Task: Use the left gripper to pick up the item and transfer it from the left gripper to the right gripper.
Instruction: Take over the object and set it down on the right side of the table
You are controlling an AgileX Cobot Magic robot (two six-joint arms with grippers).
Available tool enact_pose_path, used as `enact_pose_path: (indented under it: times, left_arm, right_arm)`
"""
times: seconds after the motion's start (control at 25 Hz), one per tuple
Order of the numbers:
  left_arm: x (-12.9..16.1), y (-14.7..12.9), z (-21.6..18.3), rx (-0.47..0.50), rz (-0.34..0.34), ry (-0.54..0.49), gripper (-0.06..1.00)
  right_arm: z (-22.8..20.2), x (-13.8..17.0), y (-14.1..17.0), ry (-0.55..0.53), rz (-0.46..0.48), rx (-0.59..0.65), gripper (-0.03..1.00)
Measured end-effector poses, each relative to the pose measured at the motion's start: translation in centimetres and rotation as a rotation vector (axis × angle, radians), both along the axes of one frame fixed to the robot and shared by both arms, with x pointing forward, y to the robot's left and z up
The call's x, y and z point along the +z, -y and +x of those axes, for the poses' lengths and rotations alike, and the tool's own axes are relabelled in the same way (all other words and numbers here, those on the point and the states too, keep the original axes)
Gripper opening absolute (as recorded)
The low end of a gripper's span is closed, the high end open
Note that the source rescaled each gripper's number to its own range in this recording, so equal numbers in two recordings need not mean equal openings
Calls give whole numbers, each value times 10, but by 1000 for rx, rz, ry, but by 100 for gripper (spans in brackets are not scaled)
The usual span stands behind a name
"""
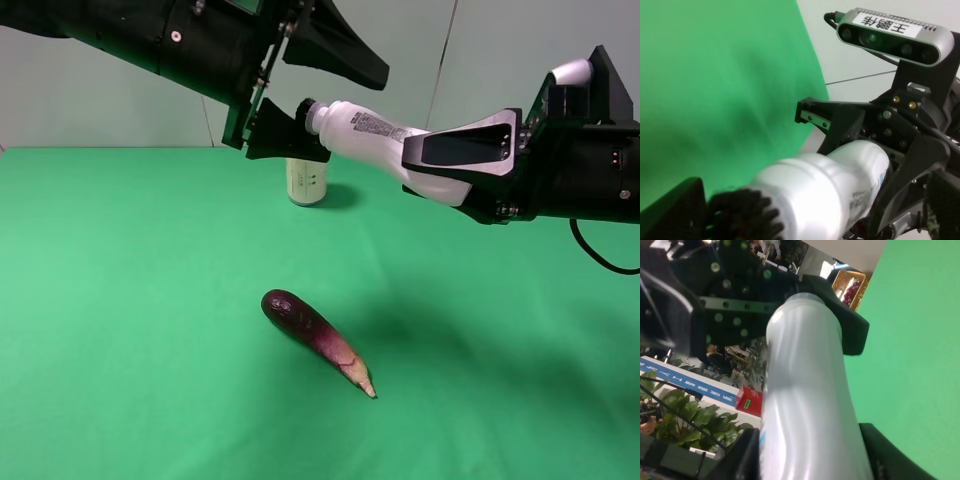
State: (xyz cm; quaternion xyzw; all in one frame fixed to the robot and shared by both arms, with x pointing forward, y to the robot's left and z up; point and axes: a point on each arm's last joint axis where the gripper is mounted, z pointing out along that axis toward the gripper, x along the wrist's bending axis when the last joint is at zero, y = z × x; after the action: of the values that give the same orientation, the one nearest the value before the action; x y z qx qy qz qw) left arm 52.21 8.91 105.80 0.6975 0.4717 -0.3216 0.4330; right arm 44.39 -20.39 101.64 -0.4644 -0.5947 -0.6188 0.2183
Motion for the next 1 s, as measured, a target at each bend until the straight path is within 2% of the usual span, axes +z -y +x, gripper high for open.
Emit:
enact_pose_path:
  times: [0.4, 0.64, 1.0]
  left_arm:
    - [1, -26, 11, 21, 5, -14, 75]
    - [16, -48, 9, 50, 55, 66, 75]
    - [53, -106, 0, 174, 145, 211, 75]
  right_arm:
    - [0, 0, 0, 0, -1, -1, 2]
    - [0, 0, 0, 0, -1, -1, 2]
    - [0, 0, 0, -1, 0, -1, 2]
